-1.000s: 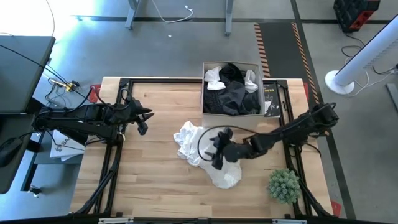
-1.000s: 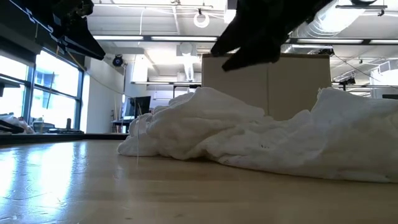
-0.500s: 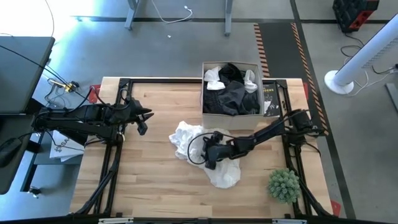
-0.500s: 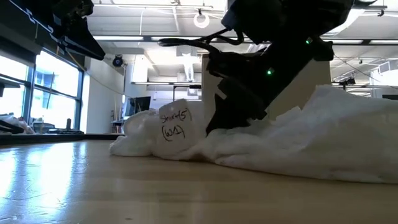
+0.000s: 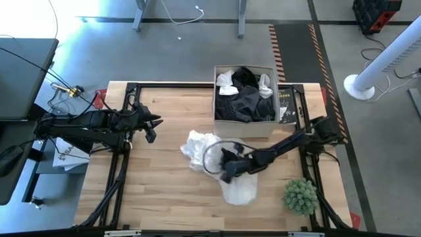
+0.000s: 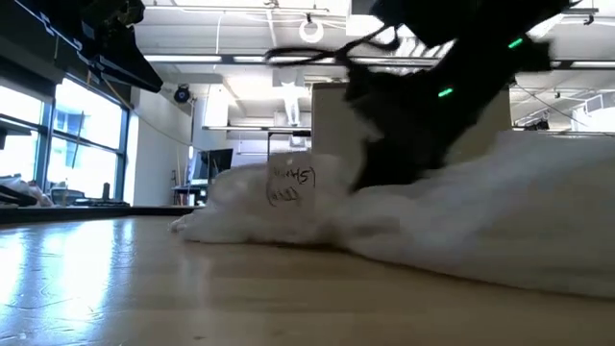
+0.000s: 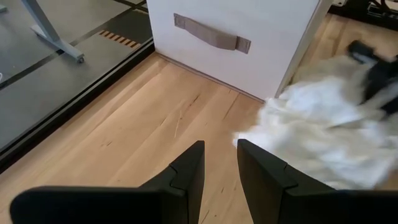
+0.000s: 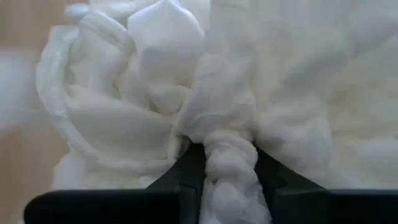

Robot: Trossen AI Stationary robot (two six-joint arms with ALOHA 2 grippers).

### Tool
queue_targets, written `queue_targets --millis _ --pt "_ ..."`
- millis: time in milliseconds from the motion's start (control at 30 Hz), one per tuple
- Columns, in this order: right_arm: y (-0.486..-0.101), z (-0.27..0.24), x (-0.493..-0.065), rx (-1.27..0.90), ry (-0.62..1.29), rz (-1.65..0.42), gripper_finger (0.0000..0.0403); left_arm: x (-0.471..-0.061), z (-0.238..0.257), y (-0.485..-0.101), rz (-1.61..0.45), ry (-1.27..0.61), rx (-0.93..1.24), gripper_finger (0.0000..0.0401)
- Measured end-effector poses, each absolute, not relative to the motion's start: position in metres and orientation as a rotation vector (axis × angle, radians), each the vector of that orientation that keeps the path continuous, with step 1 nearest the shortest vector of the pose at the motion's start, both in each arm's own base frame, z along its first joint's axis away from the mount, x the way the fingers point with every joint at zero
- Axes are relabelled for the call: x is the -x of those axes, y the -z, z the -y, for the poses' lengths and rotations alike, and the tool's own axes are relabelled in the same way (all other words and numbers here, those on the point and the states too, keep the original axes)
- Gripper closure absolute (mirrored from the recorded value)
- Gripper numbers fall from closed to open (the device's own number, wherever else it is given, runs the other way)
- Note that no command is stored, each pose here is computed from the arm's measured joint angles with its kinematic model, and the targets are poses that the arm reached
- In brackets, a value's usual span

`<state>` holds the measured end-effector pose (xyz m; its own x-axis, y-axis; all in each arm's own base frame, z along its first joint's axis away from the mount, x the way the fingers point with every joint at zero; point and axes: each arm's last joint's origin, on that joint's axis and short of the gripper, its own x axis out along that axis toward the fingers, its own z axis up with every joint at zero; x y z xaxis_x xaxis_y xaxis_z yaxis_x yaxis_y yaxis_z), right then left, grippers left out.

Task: Sort clothes
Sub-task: Put the white shirt into the laundry organizer

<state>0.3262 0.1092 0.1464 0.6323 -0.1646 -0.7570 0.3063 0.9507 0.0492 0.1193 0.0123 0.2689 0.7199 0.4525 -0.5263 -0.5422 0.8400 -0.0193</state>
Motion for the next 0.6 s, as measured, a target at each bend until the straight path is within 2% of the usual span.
queue_targets --millis 167,300,433,600 --pt "-0.249 -0.095 -0.308 -0.235 0.247 -0.478 0.0347 -0.12 -0.012 -0.269 -0.526 -0.553 0.185 0.0308" --pt "-0.315 -0.085 -0.284 -0.155 0.253 -0.152 0.0348 -0.12 -0.012 -0.269 -0.527 -0.553 0.187 0.0308" --pt "-0.382 -0.067 -0.251 0.013 0.426 0.199 0.0348 -0.12 -0.012 -0.269 -0.526 -0.552 0.187 0.0308" --pt "-0.439 -0.035 -0.203 0.119 0.625 0.573 0.0348 -0.12 -0.012 -0.269 -0.526 -0.552 0.187 0.0308"
